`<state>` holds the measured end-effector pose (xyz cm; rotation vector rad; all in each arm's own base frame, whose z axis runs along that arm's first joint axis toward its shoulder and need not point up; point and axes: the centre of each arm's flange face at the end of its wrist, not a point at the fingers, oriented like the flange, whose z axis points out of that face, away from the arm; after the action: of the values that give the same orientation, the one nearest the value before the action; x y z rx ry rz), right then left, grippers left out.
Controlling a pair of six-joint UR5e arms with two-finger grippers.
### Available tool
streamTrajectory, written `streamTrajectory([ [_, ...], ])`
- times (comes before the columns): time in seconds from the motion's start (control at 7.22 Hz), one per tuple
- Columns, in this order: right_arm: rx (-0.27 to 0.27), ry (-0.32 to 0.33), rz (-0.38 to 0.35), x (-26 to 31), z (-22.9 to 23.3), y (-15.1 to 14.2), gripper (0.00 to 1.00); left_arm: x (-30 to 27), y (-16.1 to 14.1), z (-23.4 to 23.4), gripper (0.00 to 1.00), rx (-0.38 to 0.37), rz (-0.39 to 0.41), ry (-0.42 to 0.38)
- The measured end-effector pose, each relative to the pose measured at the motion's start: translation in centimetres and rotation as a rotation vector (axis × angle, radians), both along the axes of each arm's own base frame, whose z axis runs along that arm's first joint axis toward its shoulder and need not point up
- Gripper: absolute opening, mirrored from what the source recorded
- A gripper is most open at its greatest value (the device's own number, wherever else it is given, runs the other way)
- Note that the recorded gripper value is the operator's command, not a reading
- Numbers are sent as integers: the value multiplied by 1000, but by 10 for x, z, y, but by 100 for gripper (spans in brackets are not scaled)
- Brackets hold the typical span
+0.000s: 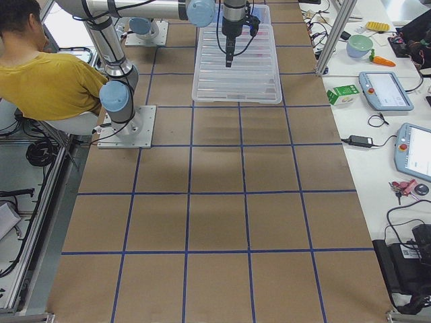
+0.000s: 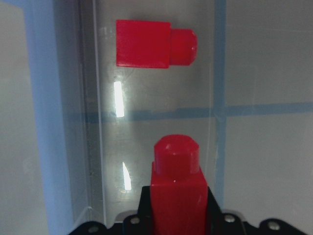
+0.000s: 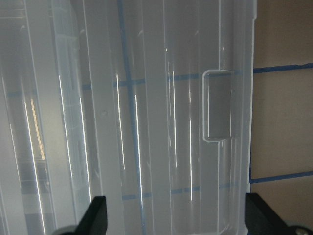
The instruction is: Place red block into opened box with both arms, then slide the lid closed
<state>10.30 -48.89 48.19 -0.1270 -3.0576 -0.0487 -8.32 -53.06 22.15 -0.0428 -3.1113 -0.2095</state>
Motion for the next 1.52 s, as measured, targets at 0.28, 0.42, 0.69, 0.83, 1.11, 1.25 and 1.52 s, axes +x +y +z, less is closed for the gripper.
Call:
streamTrajectory([
  [0.28, 0, 0, 0, 0, 0, 0, 100, 0, -1, -9, 80, 18, 1, 2],
  [0.42, 0, 1, 0, 0, 0, 0, 100, 0, -2, -11, 100, 19, 1, -1],
  [0.69, 1, 1, 0, 0, 0, 0, 100, 1, -6, 8, 100, -21, -1, -13],
  [0.83, 0, 2, 0, 0, 0, 0, 100, 2, -10, 25, 100, -43, -2, -17],
  [1.11, 0, 3, 0, 0, 0, 0, 100, 1, -20, 85, 100, -55, -4, -18],
  [1.25, 0, 4, 0, 0, 0, 0, 100, 0, -22, 122, 100, -48, -7, -16],
  [1.52, 0, 12, 2, -2, 0, 0, 100, -22, -17, 212, 100, -68, -39, -19],
])
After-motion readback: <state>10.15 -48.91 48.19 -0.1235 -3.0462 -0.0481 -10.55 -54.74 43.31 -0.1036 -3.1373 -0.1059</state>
